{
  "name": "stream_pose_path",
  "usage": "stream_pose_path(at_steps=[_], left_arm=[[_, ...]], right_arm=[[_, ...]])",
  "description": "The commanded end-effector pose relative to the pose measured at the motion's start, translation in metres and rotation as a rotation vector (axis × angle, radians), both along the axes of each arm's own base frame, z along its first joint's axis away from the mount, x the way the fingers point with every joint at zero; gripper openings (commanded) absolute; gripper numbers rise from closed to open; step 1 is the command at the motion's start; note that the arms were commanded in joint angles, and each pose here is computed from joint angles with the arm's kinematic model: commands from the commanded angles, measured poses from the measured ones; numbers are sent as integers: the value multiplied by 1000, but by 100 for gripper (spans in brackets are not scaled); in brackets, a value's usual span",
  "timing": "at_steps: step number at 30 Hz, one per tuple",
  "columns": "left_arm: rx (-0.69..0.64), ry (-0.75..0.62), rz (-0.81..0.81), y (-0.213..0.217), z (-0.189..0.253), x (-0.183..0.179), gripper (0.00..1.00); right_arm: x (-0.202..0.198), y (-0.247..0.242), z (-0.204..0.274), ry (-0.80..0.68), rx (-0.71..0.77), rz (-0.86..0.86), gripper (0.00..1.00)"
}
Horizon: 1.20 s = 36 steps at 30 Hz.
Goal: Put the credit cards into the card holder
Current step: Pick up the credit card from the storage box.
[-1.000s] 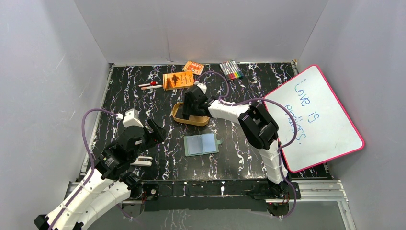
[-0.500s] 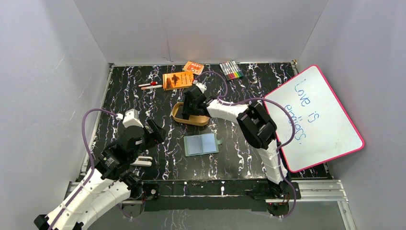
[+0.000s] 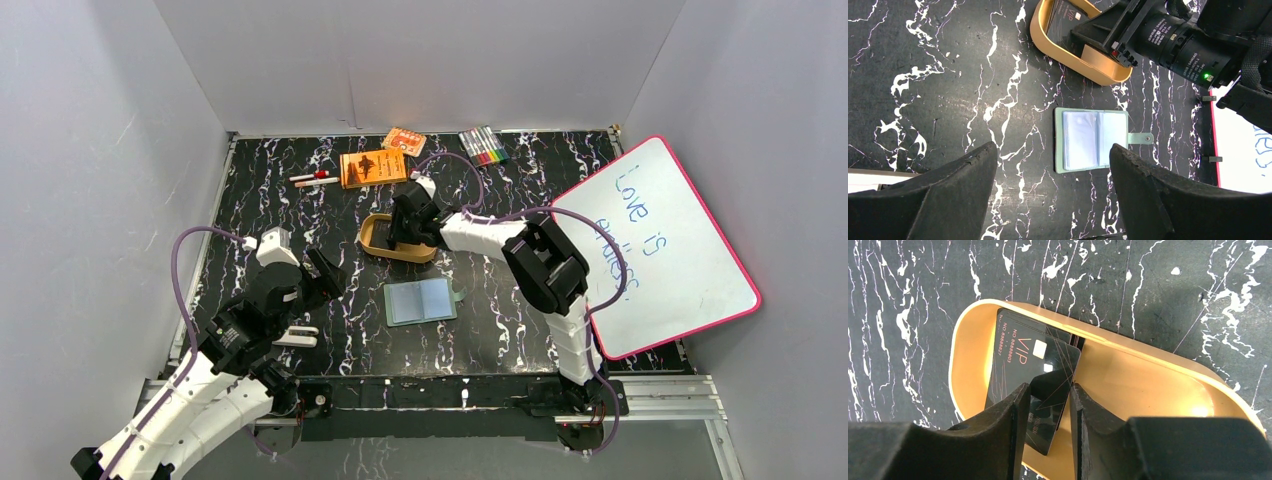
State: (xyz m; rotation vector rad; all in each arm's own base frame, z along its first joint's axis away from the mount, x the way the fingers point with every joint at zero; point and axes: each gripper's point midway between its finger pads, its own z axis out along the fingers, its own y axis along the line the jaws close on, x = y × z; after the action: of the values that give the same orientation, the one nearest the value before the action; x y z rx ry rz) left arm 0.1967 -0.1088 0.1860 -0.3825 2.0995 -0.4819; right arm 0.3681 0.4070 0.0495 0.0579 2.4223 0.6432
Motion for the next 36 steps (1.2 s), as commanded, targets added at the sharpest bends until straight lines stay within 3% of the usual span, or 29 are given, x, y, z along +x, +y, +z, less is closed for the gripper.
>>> stream_pose_path(at_steps=[1,28,36], left_arm=[[20,-14,23,5,2,2,79],[24,-9,21,4,0,3,79],[25,-10,20,4,1,3,79]], right_arm=[[2,-7,15,-23,16,-10,40],[-6,-12,42,-52,81,14,16],[-8,-6,54,-68,134,35,5]])
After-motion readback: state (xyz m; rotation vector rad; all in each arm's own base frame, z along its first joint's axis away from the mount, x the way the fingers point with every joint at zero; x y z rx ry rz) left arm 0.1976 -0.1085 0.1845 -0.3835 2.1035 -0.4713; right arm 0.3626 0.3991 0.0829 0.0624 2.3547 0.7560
